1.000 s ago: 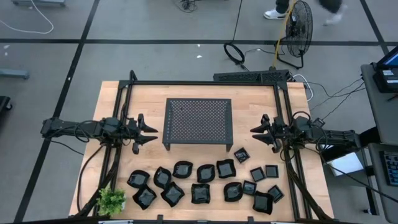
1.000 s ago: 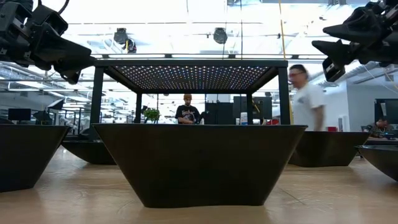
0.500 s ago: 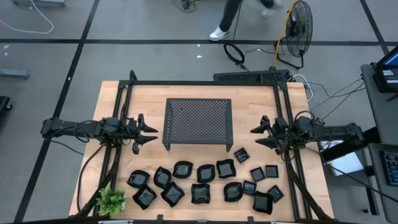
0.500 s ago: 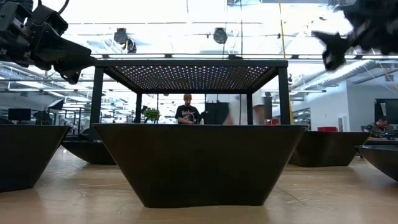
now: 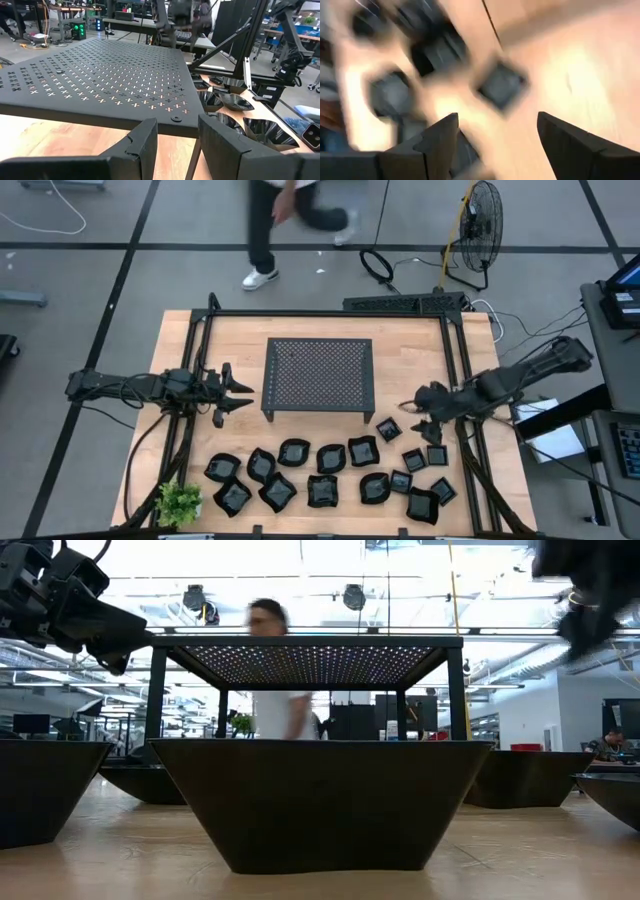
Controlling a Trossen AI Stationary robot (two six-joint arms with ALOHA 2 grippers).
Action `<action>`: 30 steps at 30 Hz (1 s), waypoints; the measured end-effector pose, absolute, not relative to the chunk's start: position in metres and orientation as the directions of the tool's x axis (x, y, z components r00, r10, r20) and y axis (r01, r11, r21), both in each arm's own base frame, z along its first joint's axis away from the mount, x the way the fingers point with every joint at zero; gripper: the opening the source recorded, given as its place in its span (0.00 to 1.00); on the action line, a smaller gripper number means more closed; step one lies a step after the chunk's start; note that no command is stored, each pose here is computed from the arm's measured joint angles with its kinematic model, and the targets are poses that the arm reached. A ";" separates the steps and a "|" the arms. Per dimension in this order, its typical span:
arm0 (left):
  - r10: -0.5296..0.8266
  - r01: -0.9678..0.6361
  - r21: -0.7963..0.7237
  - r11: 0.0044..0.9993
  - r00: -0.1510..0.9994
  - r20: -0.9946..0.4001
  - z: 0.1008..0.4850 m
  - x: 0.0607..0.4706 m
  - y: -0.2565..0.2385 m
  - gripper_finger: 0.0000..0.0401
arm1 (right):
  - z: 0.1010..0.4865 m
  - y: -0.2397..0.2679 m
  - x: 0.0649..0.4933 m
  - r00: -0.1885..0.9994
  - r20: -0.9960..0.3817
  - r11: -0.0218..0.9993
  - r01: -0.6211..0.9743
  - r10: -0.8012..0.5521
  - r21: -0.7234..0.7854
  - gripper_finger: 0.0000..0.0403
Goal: Pick & Place Mini shaped plates
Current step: Put the square plate on the shelf
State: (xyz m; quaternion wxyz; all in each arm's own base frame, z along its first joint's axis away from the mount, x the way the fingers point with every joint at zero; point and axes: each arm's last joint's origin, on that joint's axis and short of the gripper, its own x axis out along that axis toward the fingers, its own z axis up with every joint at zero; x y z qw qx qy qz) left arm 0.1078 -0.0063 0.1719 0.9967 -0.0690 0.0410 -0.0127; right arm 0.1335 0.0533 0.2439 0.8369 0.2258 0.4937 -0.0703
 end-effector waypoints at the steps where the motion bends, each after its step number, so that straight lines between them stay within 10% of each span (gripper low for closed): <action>1: -0.031 0.020 -0.139 0.990 0.996 -0.079 0.172 0.108 -0.006 0.36 | 0.238 0.055 0.134 0.443 -0.890 0.873 0.385 0.110 0.300 0.64; 11: -0.031 0.020 -0.139 0.990 0.996 -0.079 0.172 0.108 -0.006 0.36 | 0.184 0.079 0.120 -0.046 -0.930 0.688 0.686 0.365 0.237 0.63; 30: -0.031 0.020 -0.139 0.990 0.996 -0.079 0.172 0.108 -0.006 0.36 | 0.139 0.066 0.103 -0.019 -0.985 0.720 0.685 0.173 0.113 0.60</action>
